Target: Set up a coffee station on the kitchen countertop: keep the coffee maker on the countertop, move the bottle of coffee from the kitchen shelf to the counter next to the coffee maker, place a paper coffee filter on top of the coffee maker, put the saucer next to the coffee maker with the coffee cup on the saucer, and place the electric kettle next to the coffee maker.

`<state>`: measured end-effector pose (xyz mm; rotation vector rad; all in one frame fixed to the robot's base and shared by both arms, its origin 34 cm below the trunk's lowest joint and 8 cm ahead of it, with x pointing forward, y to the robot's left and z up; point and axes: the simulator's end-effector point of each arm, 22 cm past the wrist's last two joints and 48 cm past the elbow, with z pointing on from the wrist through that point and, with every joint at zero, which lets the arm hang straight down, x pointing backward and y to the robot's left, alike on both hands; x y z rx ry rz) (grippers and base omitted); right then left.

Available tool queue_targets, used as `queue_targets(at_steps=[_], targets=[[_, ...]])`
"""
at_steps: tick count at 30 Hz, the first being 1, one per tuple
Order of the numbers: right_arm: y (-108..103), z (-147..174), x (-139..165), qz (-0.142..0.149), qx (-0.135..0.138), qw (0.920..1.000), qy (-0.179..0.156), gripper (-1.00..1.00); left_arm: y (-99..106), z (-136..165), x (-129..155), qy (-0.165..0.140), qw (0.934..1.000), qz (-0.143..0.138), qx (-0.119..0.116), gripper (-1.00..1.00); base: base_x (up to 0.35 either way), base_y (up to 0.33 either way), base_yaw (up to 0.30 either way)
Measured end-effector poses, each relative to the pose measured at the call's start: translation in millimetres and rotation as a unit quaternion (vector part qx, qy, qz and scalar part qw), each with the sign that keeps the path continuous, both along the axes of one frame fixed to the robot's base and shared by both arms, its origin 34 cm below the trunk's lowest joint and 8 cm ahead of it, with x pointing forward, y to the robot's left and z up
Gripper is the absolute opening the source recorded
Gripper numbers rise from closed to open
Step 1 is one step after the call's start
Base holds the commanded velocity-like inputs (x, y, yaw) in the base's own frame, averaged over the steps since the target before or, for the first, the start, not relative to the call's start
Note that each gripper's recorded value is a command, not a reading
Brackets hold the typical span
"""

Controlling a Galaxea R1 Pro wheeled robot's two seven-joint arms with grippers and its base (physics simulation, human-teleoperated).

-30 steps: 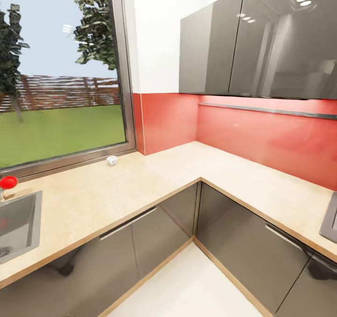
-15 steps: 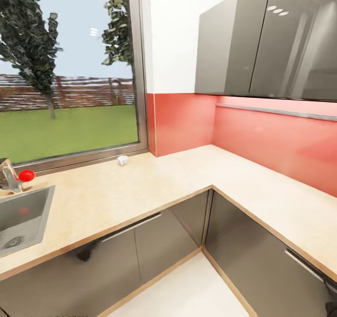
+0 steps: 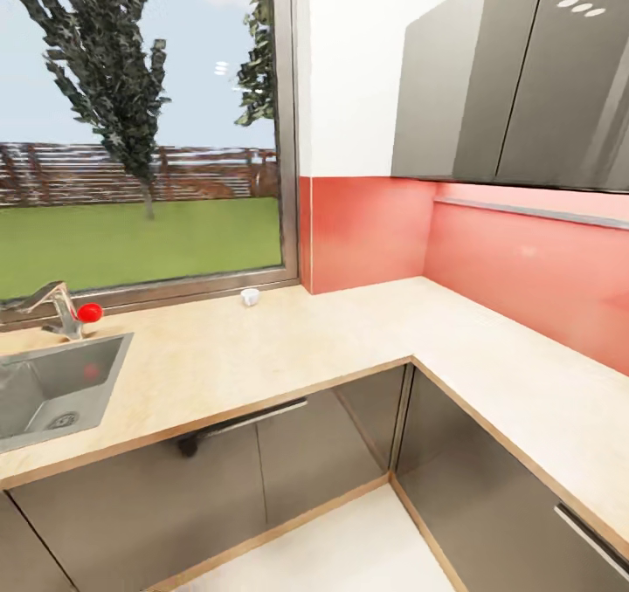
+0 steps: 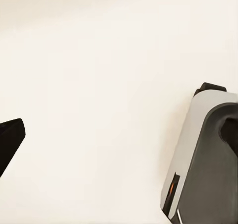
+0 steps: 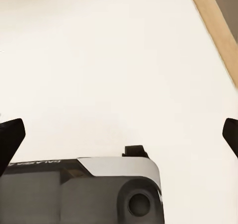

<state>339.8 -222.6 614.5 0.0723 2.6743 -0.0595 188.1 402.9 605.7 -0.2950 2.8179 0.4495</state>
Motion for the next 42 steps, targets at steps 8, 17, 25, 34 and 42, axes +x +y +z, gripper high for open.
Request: queue_targets(at_steps=[8, 17, 25, 34, 42], targets=[[0, 1, 2, 0.000, 0.000, 1.0000, -0.002, 1.00, 0, 0, 2, -0.003, 1.0000, 0.003, 0.000, 1.00, 0.000, -0.004, 0.272], [1, 2, 4, 0.000, 0.000, 1.0000, -0.006, 1.00, 0, 1, 3, -0.005, 1.0000, 0.003, 0.000, 1.00, 0.000, 0.000, 0.265], [0, 4, 6, 0.000, 0.000, 1.0000, -0.009, 1.00, 1, 1, 4, -0.010, 0.9998, 0.016, -0.001, 1.00, 0.082, -0.077, 0.262], [0, 6, 9, 0.000, 0.000, 0.9999, -0.013, 1.00, 1, 1, 2, -0.010, 0.9998, 0.018, -0.001, 1.00, 0.105, -0.093, 0.262], [2, 7, 11, 0.002, 0.001, 0.9999, -0.015, 1.00, 1, 1, 4, -0.012, 0.9998, 0.018, -0.001, 1.00, 0.005, -0.004, 0.259]])
